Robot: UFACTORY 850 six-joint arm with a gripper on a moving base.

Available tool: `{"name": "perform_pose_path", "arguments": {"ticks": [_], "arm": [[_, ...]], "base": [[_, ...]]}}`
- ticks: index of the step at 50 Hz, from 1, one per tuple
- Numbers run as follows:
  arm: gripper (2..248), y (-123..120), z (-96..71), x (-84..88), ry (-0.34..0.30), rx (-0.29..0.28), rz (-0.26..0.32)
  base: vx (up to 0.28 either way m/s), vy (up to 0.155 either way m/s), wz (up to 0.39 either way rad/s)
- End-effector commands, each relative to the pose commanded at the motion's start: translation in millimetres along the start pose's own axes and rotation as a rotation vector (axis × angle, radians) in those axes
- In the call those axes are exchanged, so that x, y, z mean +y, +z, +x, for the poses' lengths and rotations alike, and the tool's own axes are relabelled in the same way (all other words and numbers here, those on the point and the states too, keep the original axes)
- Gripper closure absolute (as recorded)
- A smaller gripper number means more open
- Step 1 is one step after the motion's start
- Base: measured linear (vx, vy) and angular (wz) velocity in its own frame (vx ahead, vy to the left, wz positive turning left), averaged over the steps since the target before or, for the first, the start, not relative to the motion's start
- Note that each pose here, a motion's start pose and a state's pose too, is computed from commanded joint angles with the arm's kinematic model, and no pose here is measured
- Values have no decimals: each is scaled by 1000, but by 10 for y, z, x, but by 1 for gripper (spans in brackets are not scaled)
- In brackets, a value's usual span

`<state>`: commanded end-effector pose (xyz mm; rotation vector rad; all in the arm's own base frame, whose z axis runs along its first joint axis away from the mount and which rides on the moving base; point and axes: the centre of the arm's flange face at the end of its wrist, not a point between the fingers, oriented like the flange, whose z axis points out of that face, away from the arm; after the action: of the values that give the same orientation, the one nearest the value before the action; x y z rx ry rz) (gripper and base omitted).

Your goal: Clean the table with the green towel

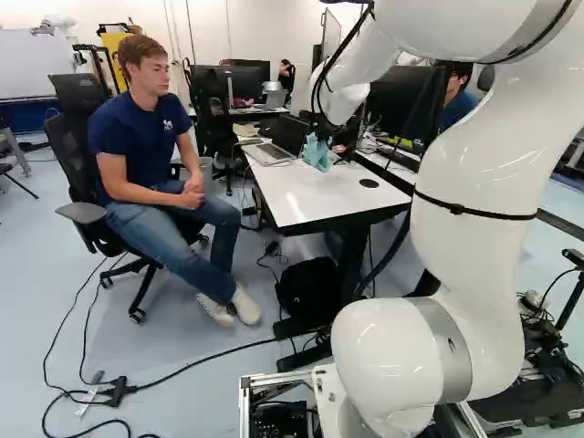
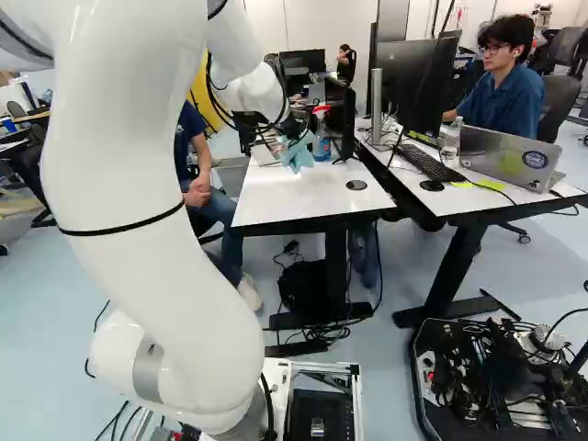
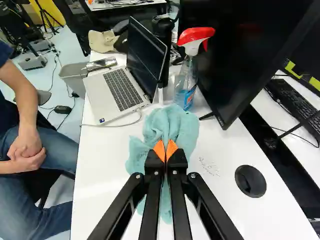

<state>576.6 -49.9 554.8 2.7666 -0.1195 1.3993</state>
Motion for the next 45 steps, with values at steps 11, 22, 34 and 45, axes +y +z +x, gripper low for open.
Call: {"name": "perform_pose_path", "arguments": {"ticks": [11,22,34,45], "arm": [[225,-45,-30,160,17,-1,-22],[225,-89,-61,320,33,-3,-45],[225,-136,-93,496,52,-4,-71],[225,-171,-118,663,70,-4,-95]], "base": [[0,0,0],[0,0,0],[0,0,0],[0,0,0]]}}
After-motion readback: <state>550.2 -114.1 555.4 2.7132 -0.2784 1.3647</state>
